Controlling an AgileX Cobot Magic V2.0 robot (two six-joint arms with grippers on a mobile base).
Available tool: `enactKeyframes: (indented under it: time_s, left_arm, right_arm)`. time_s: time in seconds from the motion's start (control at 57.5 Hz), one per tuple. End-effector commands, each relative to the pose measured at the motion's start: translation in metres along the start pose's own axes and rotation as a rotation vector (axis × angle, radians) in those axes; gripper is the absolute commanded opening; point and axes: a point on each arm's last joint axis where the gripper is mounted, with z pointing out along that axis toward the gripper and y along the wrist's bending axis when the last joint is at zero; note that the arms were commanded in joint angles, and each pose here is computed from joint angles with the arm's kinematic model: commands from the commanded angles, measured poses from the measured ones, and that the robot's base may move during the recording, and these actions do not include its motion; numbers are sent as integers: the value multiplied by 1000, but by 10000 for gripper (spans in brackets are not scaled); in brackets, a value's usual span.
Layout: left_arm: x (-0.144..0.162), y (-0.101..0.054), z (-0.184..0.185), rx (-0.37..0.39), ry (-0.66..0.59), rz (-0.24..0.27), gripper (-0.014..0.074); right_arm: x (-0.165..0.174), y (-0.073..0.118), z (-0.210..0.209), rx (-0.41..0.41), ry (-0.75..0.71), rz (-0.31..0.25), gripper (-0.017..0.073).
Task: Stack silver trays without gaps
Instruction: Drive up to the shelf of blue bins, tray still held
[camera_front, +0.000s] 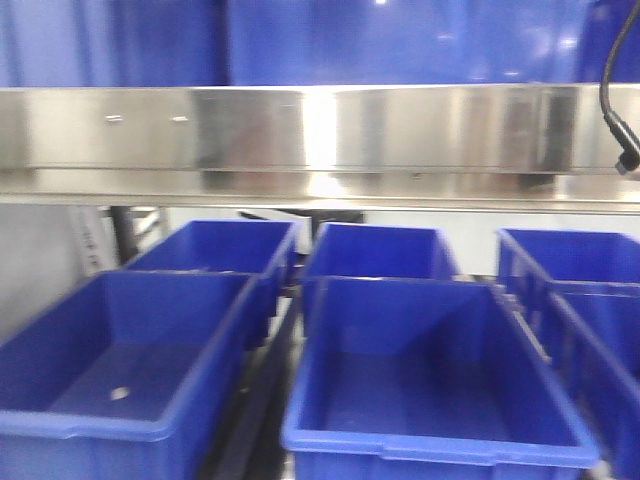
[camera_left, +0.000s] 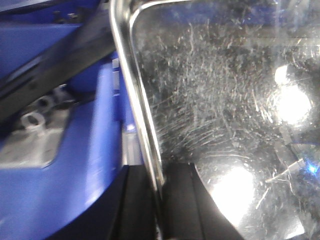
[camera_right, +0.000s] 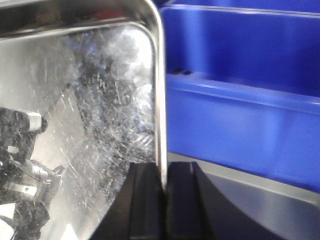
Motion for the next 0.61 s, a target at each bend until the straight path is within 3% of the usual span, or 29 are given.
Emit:
enactKeyframes:
  time_s: [0.0,0.591]
  left_arm:
    - [-5,-4,-6,16,-35,25,-13]
    - [-5,-4,-6,16,-35,25,-13]
  right_arm:
    - [-11,3,-7,-22,-94,-9,-79]
    - [-11,3,-7,-22,-94,-9,-79]
